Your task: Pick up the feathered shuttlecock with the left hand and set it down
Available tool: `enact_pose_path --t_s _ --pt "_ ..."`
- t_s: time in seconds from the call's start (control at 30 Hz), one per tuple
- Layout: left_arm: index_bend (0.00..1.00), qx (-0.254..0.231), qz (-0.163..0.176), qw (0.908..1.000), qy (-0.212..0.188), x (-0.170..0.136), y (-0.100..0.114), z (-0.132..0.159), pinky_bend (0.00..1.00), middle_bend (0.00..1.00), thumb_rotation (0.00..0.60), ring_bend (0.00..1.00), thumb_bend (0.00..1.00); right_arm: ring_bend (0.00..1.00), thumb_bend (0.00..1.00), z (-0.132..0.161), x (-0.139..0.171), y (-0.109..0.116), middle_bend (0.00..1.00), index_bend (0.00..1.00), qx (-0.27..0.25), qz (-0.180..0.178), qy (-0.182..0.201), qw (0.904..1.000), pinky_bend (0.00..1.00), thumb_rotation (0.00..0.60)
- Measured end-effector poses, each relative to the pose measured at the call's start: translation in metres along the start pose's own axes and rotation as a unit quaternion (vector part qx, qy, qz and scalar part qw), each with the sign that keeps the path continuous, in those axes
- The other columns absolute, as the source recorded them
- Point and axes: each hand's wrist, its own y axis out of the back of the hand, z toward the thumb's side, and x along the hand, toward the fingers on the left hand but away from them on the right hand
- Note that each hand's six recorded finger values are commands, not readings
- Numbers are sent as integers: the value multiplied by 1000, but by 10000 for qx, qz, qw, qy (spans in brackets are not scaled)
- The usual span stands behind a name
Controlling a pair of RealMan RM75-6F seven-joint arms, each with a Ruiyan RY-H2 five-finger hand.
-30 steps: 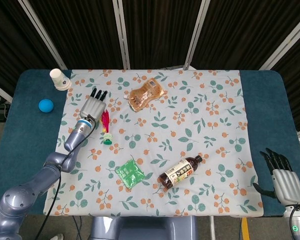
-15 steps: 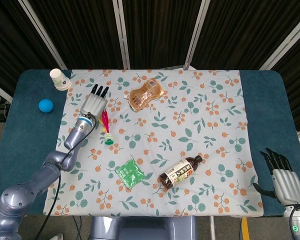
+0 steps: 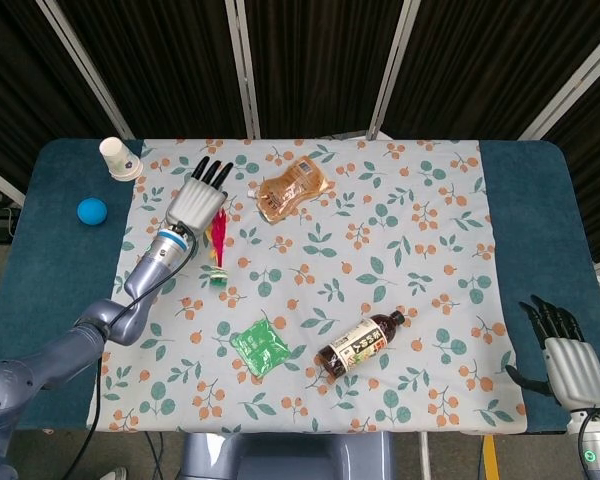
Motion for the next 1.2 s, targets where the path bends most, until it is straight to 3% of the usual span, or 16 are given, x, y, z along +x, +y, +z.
enact_pose_path --t_s 0.37,0.67,0.9,1.2 --pt "589 -107 580 9973 -441 -35 59 11 13 23 600 0 538 0 135 0 0 1 0 99 19 -52 27 10000 0 600" --pt "594 69 833 9948 -584 -80 93 8 13 29 600 0 539 0 135 2 2 3 0 99 74 -128 75 9999 0 600" --pt "592 186 884 9944 -546 -106 99 3 14 32 600 0 537 0 136 2 2 3 0 98 110 -180 63 9998 0 600" --pt "593 70 708 9962 -502 -134 86 3 14 33 600 0 538 0 134 3 4 4 0 99 166 -237 64 9996 0 600"
